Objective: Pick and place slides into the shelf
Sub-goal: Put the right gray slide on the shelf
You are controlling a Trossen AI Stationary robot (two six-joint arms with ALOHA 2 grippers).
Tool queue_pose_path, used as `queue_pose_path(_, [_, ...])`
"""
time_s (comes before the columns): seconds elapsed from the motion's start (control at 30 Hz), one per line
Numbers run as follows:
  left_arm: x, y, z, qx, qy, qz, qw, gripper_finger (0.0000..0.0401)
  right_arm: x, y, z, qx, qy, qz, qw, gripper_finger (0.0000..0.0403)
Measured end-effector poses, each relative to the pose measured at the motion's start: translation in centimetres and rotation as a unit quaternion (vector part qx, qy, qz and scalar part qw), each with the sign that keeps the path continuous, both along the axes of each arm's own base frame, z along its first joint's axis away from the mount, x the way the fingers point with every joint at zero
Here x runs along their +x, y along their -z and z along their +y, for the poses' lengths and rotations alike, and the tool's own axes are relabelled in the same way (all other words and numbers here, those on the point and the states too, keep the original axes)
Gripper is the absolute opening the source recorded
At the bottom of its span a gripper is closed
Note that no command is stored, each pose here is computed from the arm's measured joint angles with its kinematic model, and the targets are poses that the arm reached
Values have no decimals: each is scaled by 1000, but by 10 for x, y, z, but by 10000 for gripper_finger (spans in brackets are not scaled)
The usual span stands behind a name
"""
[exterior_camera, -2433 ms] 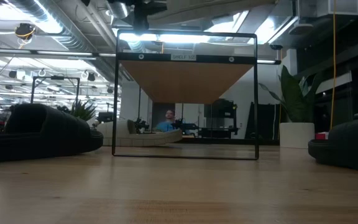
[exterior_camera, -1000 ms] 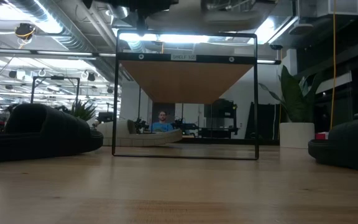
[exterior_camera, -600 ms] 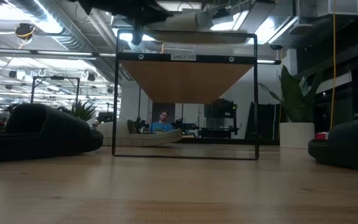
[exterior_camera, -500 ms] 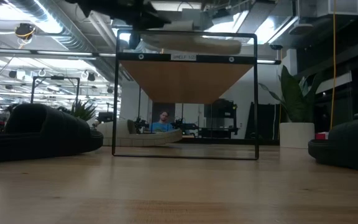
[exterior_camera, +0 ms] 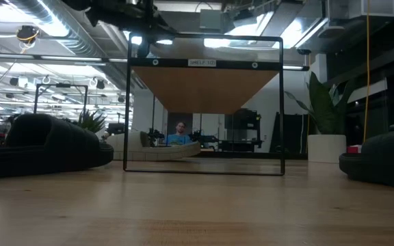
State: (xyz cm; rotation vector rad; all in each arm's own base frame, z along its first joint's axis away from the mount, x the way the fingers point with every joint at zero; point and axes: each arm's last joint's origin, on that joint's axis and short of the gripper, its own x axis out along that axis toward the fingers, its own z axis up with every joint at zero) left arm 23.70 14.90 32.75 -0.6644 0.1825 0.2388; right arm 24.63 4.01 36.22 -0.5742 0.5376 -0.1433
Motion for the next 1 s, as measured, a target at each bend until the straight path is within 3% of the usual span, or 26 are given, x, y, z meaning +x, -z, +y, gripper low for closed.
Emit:
queue_pose_path(0.37, [16, 36, 33, -20, 22, 30, 999, 0, -11, 41, -2, 48, 9, -23, 999, 1])
queue_pose_path(0.67, [13, 50, 55, -54, -8, 34, 998, 0, -28, 55, -6, 65, 15, -49, 997, 1])
queue_pose_path(1.0, [10, 56, 70, -56, -27, 24, 998, 0, -30, 61, -6, 64, 15, -53, 996, 2])
